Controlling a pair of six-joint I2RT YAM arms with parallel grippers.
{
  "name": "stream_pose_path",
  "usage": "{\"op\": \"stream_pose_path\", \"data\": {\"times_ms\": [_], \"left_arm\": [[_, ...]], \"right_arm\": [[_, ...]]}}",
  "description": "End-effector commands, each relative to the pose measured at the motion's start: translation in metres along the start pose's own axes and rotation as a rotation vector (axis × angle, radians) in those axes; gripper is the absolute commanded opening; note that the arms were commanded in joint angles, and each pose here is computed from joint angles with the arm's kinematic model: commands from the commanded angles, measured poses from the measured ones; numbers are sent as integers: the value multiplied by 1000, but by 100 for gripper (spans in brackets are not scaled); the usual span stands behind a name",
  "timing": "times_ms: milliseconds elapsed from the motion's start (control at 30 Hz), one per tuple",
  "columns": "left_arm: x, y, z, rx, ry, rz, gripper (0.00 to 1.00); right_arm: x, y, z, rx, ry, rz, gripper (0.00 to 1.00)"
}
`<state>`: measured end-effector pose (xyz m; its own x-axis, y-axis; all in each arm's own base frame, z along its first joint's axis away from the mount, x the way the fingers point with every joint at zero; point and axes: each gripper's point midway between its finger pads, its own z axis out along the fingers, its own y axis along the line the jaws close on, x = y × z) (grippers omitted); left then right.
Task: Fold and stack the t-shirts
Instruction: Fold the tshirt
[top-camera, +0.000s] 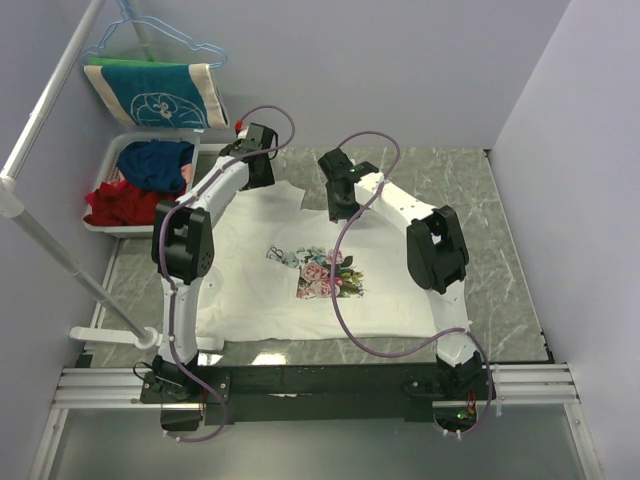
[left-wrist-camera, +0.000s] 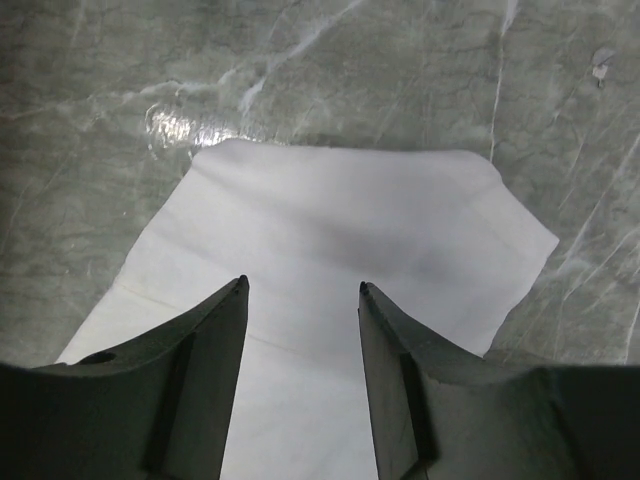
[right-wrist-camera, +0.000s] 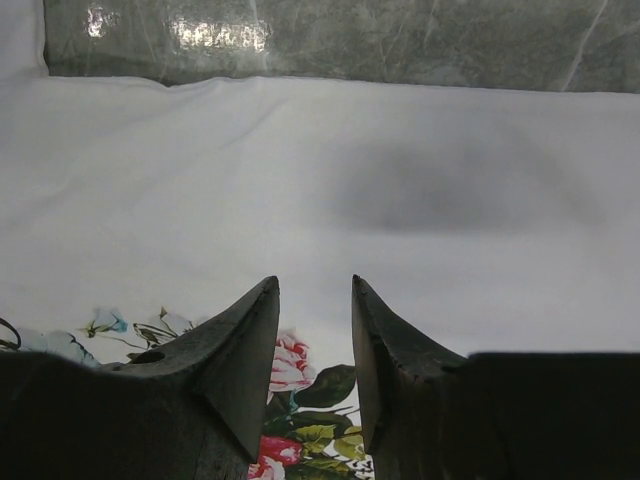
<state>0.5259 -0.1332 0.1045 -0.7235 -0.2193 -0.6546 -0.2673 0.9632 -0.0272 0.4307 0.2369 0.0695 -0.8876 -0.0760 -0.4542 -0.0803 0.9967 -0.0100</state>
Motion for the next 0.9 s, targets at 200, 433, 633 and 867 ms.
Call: {"op": "stream_pose_path", "data": {"times_ms": [200,433,633,867], "left_arm": [[1,-22,52,115,77,-80,47],[25,-20,77,97,124,-45,48],[67,-27,63,178,227,21,44],[103,-37,31,193,300,103,24]], "right_arm": [[-10,1,-5,-17,-21,9,42],[-9,-3,-6,-2,-25,8,42],[-13,-4,-9,3,-39,15,42],[-14,-4,-8,4,-36,24,42]]}}
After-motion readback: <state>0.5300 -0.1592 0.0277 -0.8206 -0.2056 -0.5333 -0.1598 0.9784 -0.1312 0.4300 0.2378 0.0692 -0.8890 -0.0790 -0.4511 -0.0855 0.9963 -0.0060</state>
